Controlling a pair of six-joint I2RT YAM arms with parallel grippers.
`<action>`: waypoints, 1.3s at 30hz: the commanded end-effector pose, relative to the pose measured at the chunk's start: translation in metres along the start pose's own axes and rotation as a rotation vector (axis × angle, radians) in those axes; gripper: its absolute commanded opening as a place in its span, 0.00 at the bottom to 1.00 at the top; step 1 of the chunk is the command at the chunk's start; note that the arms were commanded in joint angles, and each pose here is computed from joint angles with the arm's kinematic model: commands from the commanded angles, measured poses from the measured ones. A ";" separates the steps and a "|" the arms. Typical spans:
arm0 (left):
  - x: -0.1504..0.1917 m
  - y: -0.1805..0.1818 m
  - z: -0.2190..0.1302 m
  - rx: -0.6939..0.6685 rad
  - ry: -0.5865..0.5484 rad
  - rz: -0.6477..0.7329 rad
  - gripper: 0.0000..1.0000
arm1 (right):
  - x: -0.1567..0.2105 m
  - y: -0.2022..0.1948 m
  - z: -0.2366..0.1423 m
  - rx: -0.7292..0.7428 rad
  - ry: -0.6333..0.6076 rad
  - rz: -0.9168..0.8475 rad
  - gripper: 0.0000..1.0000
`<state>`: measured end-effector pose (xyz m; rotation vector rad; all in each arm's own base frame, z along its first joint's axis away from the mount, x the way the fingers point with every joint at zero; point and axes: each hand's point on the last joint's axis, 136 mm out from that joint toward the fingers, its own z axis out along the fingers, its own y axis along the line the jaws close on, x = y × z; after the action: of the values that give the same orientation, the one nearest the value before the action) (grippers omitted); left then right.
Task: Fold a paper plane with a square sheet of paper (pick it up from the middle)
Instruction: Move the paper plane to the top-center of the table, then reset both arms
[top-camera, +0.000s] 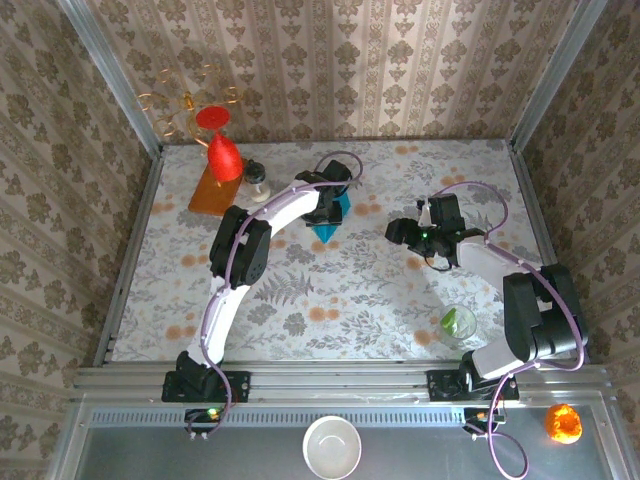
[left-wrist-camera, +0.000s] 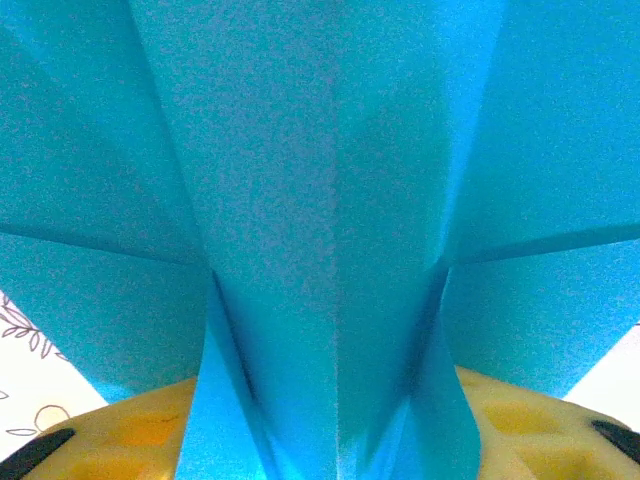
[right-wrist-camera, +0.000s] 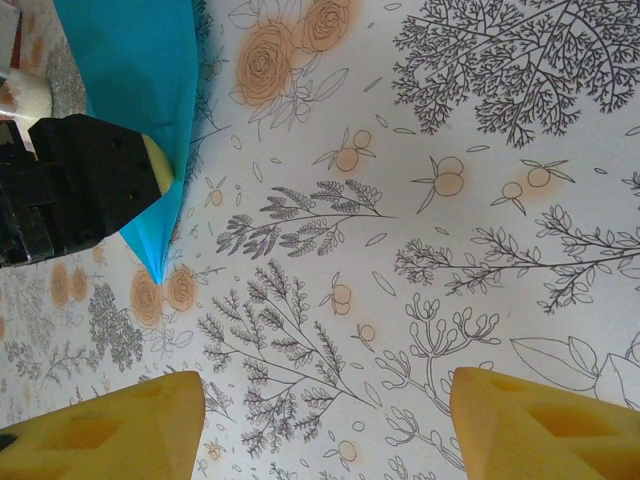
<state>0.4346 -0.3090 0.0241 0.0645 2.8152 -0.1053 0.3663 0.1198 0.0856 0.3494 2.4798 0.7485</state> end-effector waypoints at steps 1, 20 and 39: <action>0.021 0.013 0.021 -0.037 0.084 -0.019 0.51 | 0.003 -0.001 0.002 -0.017 0.012 0.011 0.68; -0.015 0.012 -0.146 0.203 -0.257 -0.090 0.71 | -0.046 0.020 -0.082 0.091 -0.219 -0.114 0.77; 0.058 0.251 -0.207 -0.178 -0.669 -0.262 1.00 | -0.087 -0.071 -0.168 0.651 -0.698 -0.207 1.00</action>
<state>0.3260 -0.0783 0.1838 -0.2785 2.2231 -0.0743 0.3394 -0.0202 0.2004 0.4449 2.0378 -0.1038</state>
